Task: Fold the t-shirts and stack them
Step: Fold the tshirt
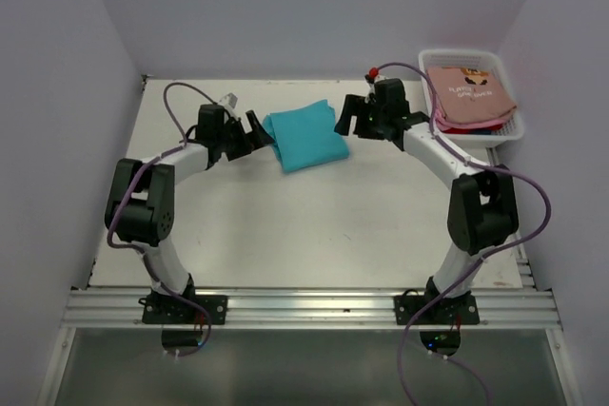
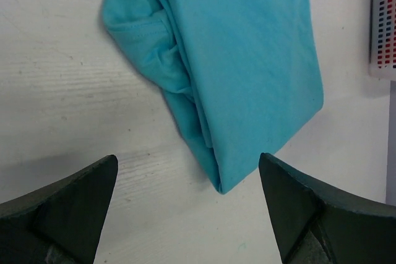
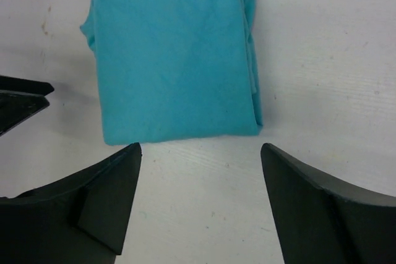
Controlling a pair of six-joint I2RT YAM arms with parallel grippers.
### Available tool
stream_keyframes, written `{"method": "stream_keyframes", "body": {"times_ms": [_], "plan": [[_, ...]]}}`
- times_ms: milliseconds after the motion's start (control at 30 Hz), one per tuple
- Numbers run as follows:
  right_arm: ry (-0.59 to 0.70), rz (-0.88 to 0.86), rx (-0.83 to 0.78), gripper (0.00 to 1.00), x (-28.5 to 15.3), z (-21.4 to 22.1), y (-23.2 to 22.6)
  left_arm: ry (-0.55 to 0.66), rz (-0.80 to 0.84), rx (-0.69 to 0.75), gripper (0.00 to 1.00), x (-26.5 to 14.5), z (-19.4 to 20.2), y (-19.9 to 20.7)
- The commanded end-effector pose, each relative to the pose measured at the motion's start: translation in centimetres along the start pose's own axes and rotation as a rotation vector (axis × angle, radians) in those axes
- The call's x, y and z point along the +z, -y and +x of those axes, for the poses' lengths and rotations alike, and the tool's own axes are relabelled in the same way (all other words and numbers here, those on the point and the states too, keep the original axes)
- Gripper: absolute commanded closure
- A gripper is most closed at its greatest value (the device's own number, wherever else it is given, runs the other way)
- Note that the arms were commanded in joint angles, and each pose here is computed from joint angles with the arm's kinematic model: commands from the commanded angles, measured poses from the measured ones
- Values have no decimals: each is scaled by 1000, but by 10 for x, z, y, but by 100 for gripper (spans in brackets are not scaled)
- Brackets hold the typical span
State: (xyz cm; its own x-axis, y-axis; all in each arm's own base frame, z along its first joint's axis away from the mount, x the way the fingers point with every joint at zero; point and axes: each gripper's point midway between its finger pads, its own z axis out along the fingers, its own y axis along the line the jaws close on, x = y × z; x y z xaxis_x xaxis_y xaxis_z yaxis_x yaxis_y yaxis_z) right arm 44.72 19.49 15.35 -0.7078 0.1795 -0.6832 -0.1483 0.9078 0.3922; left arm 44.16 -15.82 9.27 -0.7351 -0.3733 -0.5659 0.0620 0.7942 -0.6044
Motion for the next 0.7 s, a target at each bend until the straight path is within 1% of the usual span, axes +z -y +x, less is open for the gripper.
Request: {"method": "stream_keyframes", "body": {"times_ms": [0, 33, 67, 100, 133, 200, 233, 300, 333, 367, 400, 467, 500, 533, 600, 667], "plan": [[-19, -117, -53, 22, 1, -6, -22, 65, 108, 15, 0, 10, -16, 18], [-57, -128, -48, 47, 13, 2, -20, 69, 120, 1, 0, 15, -14, 16], [-85, -138, -39, 99, 20, 6, -21, 72, 124, -5, 0, 17, -13, 15], [-80, -154, -28, 100, 22, -3, -27, 70, 126, -13, 0, 21, -12, 13], [-108, -163, -18, 100, 34, 5, -26, 81, 134, -23, 0, 23, -14, 14], [-102, -203, -1, 100, 40, -3, -36, 69, 146, -40, 0, 32, -8, 10], [-137, -195, 9, 100, 52, 5, -31, 70, 161, -54, 0, 39, -7, 9], [-148, -227, 11, 100, 57, -1, -40, 67, 166, -69, 0, 48, -11, 8], [-148, -227, 14, 100, 59, -3, -40, 46, 148, -86, 0, 57, -4, 0], [-153, -227, 16, 100, 66, -4, -39, 37, 142, -94, 0, 62, -4, -2], [-163, -230, 15, 100, 68, -3, -40, 44, 144, -96, 0, 67, -11, 0], [-169, -231, 15, 100, 76, -4, -40, 18, 109, -118, 0, 79, -4, -9], [-182, -224, 19, 100, 79, -1, -37, 30, 111, -109, 0, 84, -13, -5], [-189, -221, 21, 100, 83, -1, -37, -1, 73, -125, 0, 93, -2, -14], [-214, -214, 25, 100, 95, 3, -33, -6, 67, -126, 0, 101, -6, -10], [-213, -209, 24, 100, 100, -1, -34, -33, 63, -135, 0, 112, 4, -9]]}}
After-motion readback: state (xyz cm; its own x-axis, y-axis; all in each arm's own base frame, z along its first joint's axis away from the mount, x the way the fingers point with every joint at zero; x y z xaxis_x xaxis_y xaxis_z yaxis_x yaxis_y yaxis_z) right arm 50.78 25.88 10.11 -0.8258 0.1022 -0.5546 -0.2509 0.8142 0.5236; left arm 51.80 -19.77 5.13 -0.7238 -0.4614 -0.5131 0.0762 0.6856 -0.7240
